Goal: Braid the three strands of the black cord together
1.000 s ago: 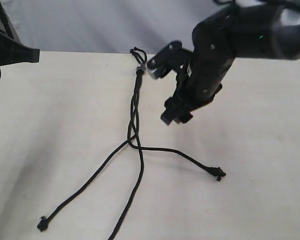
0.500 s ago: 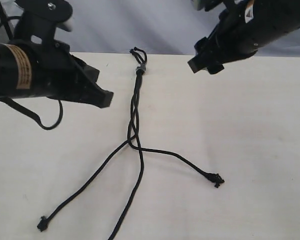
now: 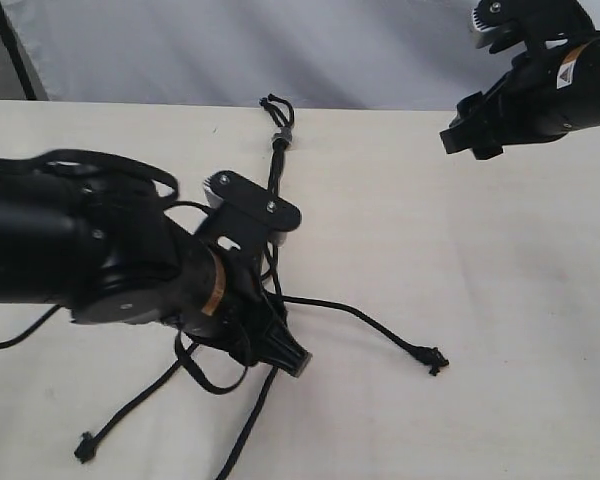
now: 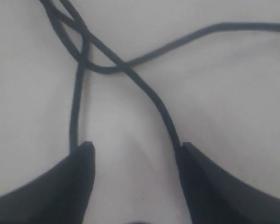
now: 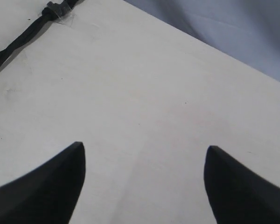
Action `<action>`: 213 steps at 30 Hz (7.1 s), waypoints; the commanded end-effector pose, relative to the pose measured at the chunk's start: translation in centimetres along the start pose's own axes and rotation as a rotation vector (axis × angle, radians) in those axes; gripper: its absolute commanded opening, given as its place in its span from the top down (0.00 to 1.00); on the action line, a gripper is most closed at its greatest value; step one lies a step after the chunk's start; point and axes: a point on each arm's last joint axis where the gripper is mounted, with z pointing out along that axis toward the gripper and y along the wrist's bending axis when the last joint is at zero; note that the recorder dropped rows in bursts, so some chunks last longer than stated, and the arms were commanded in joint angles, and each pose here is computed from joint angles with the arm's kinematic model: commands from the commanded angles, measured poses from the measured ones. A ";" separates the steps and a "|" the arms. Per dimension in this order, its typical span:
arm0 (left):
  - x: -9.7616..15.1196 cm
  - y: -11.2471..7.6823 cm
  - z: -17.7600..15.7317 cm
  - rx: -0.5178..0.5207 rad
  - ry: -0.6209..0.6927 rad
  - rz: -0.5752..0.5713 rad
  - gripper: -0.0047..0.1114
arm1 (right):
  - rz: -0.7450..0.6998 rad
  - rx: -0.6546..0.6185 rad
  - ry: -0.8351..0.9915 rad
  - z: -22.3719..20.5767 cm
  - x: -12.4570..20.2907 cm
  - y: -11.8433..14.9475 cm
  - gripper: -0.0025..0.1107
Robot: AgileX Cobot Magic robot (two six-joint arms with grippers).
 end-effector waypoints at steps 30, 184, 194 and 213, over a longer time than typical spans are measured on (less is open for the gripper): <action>1.9 -3.0 5.9 0.003 0.238 0.090 0.96 | 0.039 -0.006 -0.021 -0.2 -0.1 -0.1 0.38; 4.8 15.6 -16.3 -0.331 -0.747 -0.212 0.96 | -0.639 -0.247 0.402 5.3 2.4 21.3 0.98; 4.8 15.6 -16.3 -0.331 -0.747 -0.212 0.96 | -0.571 -0.391 0.595 8.0 6.3 23.3 0.98; 4.8 15.6 -16.3 -0.331 -0.747 -0.212 0.96 | -0.566 -0.575 0.533 4.2 3.6 21.8 0.98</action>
